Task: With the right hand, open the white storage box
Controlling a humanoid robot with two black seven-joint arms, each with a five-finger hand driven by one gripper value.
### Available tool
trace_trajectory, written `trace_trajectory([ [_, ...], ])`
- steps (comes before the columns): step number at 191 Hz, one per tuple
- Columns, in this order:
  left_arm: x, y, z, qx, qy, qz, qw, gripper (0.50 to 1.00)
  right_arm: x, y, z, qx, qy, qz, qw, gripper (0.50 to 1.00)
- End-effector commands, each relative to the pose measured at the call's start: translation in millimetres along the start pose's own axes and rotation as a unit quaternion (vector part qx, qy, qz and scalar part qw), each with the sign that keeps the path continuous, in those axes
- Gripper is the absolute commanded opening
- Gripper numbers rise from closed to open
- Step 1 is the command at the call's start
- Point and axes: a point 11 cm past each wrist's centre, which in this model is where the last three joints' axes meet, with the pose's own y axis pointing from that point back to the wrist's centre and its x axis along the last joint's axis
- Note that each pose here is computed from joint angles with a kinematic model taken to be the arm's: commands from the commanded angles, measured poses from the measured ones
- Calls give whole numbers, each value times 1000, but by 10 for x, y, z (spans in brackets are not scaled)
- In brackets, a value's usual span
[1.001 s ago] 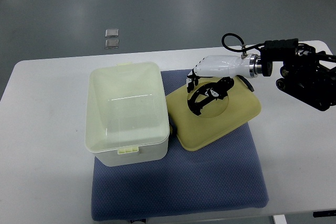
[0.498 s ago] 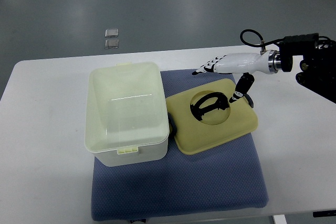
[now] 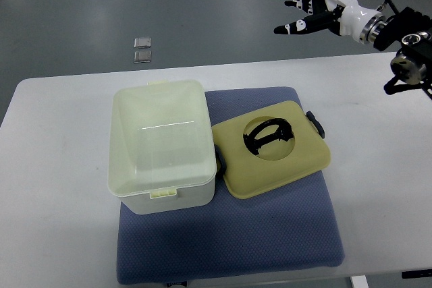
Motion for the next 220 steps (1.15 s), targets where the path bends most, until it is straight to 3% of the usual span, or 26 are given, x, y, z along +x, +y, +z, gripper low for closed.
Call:
trace_trajectory([
  [1,6,1,8,-1,0,1,1000,1000,82,-76,166,-9,-232,95,968,960],
  [32,4,0,1,0,2,0,1000,1000,-20,-134,371,-19,-319,121,940,962],
  [75,4,0,2,0,3,0,1000,1000,-164,-19,714,-31,-373,96,922,962],
  [105,4,0,2,0,3,0,1000,1000,-231,21,773,-24,-388,68,919,962],
  [220,-12,0,-2,1,1,-2,1000,1000,-434,-69,992,-47,-400,102,909,962],
])
